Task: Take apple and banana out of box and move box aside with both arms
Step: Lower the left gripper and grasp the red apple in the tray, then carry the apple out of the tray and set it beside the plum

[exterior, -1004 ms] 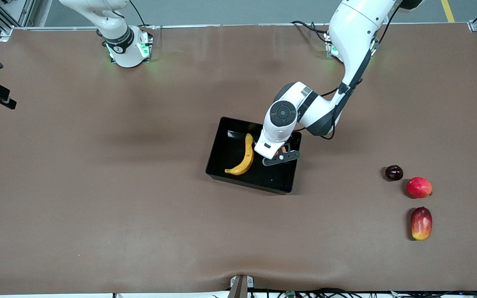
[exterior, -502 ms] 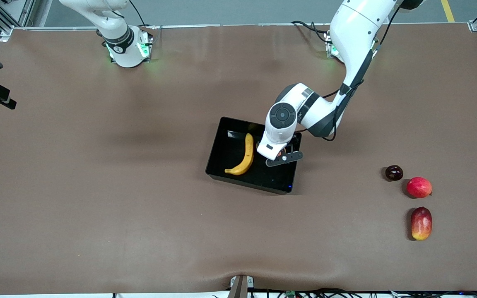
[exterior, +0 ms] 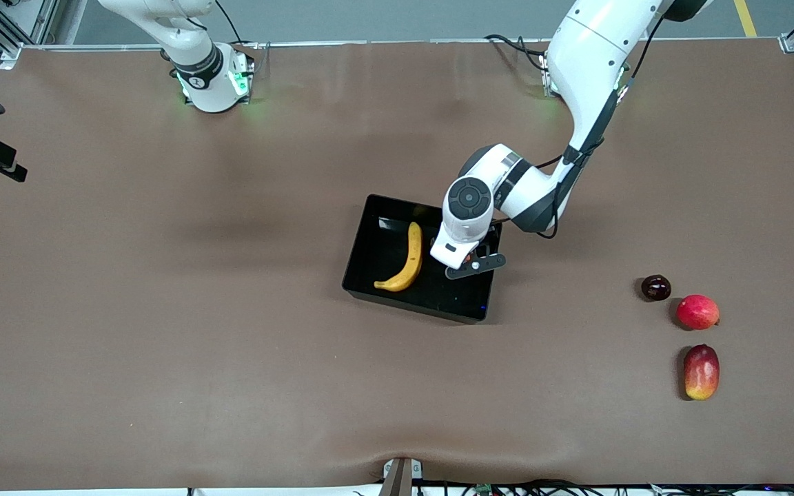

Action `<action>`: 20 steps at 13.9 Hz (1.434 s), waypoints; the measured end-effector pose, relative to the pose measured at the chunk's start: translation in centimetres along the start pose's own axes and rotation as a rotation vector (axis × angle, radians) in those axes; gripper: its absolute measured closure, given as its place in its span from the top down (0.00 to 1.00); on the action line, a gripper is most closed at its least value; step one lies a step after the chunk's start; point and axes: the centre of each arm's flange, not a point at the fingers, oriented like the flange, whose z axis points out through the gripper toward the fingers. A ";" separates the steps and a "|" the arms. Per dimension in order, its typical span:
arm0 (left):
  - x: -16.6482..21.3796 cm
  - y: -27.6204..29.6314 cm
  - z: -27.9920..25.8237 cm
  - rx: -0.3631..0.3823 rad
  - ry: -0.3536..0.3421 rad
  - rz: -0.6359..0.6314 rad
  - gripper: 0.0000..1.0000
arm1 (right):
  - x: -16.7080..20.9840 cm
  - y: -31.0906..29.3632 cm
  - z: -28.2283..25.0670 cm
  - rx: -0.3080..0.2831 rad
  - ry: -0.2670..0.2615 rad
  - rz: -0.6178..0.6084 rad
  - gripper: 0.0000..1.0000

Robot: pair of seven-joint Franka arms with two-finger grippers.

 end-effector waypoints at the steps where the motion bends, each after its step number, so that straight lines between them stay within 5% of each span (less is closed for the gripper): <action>1: 0.0 0.0 0.0 0.000 0.000 -0.002 0.95 | 0.0 0.0 0.0 0.000 0.000 0.000 1.00; 4: 0.3 0.1 -0.4 -0.008 0.006 -0.005 0.65 | 0.0 0.0 0.0 0.000 0.000 0.000 1.00; 8: 1.1 0.5 -3.8 -0.006 0.015 -0.015 0.65 | 0.0 0.0 0.0 0.000 0.000 0.000 1.00; 14: 3.0 -1.5 -18.4 -0.013 0.075 -0.051 0.65 | 0.0 0.0 0.0 0.000 0.000 0.001 1.00; 20: 10.9 -10.5 -23.2 -0.057 0.129 0.039 0.65 | 0.0 0.1 0.0 0.000 0.000 0.003 1.00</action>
